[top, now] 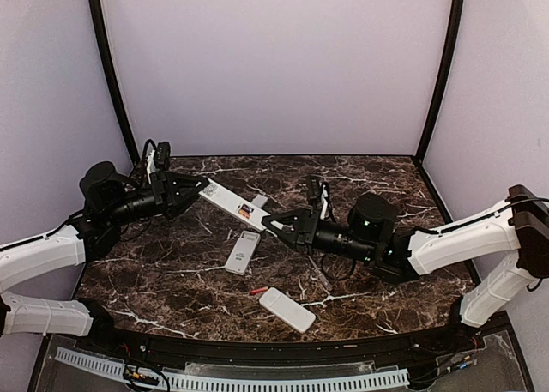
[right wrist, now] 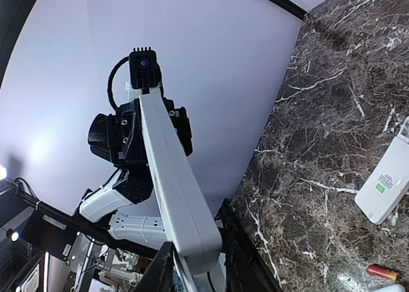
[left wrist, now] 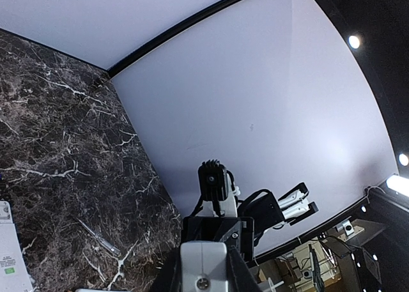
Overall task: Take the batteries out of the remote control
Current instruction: Remove the battery cover from the remote control, then place the battery cover at the center of the board, then place the remote control without the battery cover at the center of the board, then pick up the screwdriver from the center of the board, then pass from the right arm to the left, then pass from the left arm to the right
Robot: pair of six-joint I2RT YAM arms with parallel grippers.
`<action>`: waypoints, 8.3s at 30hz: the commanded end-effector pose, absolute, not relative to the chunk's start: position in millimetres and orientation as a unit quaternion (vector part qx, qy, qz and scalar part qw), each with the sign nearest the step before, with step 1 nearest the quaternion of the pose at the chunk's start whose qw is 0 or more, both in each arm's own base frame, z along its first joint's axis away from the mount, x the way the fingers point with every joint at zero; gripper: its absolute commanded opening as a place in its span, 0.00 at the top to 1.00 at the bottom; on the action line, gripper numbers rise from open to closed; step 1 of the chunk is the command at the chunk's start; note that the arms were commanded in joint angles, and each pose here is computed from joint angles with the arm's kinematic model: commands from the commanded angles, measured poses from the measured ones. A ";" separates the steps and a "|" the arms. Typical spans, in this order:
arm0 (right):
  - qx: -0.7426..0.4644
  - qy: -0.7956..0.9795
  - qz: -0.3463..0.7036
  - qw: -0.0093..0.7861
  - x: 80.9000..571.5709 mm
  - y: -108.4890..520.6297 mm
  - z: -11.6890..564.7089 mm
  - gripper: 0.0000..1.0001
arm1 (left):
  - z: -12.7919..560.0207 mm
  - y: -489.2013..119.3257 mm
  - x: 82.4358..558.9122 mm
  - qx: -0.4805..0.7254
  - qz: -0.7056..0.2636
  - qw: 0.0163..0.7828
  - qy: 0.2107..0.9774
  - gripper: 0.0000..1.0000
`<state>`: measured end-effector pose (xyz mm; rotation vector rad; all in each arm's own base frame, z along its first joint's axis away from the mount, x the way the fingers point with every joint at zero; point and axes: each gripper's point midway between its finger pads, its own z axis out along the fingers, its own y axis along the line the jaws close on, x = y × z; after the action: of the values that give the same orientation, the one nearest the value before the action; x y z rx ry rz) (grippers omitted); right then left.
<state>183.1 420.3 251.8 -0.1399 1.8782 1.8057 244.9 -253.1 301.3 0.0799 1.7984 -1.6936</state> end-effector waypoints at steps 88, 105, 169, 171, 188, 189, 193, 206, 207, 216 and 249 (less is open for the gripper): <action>-0.223 0.934 -0.013 0.279 315.7 363.2 55.4 0.69 | 73.9 -211.7 228.5 0.014 -0.416 0.111 0.903 0.88; -0.212 0.928 0.155 0.266 272.6 377.6 116.3 0.35 | 37.0 -189.2 232.9 -0.015 -0.341 0.122 0.932 0.52; -0.135 0.982 0.038 0.123 188.2 279.7 15.4 0.88 | 163.6 -183.8 247.6 -0.005 -0.381 0.268 0.885 0.06; -0.132 0.982 0.046 0.129 189.6 281.5 19.9 0.93 | 165.8 -185.7 246.6 -0.003 -0.389 0.268 0.881 0.06; -0.263 0.870 0.304 0.285 178.0 350.4 182.4 0.98 | 235.5 -282.2 208.5 0.131 -0.556 0.244 0.783 0.12; -0.271 0.863 0.310 0.292 176.6 353.6 189.6 0.98 | 239.6 -291.1 206.6 0.133 -0.568 0.238 0.776 0.12; -0.294 0.845 0.323 0.308 173.6 369.0 201.9 0.98 | 254.4 -311.9 205.3 0.135 -0.600 0.231 0.754 0.13; -0.355 0.823 0.342 0.281 143.6 409.1 192.9 1.00 | 233.0 -337.3 211.5 0.130 -0.596 0.180 0.772 0.18; -0.357 0.823 0.341 0.282 143.4 410.7 193.0 1.00 | 231.4 -338.1 212.2 0.128 -0.596 0.178 0.773 0.18; -0.365 0.824 0.333 0.277 143.0 413.0 190.3 1.00 | 218.9 -347.2 218.1 0.121 -0.596 0.157 0.778 0.52; -0.138 0.767 0.504 0.374 161.3 387.3 256.5 0.17 | 260.8 -325.0 223.9 0.072 -0.625 0.263 0.732 1.00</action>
<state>156.6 380.1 211.5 -0.6031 2.1606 1.0040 220.9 -327.1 235.4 0.2106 2.1164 -1.6499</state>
